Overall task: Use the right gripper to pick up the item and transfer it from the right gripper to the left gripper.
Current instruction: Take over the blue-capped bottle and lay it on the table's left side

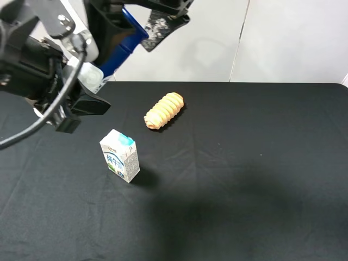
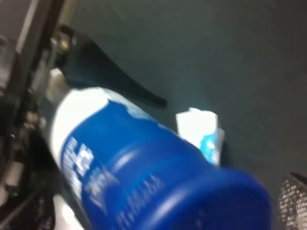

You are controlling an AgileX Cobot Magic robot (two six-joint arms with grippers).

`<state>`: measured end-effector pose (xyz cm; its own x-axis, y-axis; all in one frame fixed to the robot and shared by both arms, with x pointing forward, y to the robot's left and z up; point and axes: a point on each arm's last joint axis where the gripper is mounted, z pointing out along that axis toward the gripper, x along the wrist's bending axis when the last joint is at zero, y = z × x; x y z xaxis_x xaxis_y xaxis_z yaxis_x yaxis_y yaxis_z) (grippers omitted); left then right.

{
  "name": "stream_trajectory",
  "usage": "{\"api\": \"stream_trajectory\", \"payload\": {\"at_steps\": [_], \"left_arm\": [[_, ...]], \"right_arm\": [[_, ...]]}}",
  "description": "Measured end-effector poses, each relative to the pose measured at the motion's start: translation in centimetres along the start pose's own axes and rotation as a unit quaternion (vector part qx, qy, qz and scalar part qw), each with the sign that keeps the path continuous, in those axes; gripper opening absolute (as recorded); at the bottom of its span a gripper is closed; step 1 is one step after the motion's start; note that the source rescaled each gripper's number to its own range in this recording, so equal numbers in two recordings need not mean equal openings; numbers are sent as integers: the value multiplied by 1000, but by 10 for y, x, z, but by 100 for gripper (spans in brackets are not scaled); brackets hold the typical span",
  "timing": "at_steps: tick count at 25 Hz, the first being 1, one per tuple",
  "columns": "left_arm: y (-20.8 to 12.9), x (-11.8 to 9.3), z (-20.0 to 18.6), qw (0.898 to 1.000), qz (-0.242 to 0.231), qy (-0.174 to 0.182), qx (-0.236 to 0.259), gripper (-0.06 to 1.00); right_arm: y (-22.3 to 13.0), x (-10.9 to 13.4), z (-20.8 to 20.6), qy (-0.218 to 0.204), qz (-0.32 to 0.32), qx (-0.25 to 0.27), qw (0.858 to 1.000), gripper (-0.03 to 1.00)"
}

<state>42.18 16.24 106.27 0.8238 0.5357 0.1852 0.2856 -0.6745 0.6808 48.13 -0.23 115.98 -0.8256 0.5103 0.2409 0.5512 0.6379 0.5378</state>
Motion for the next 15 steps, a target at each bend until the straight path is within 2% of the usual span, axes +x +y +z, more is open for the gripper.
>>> {"api": "stream_trajectory", "payload": {"at_steps": [10, 15], "left_arm": [[3, 4, 10, 1000, 11, 13, -9, 2], [3, 5, 13, 1000, 10, 14, -9, 2]], "right_arm": [[-1, -15, -9, -27, 8, -5, 1000, 100], [-4, -17, -28, -60, -2, -18, 998, 100]]}}
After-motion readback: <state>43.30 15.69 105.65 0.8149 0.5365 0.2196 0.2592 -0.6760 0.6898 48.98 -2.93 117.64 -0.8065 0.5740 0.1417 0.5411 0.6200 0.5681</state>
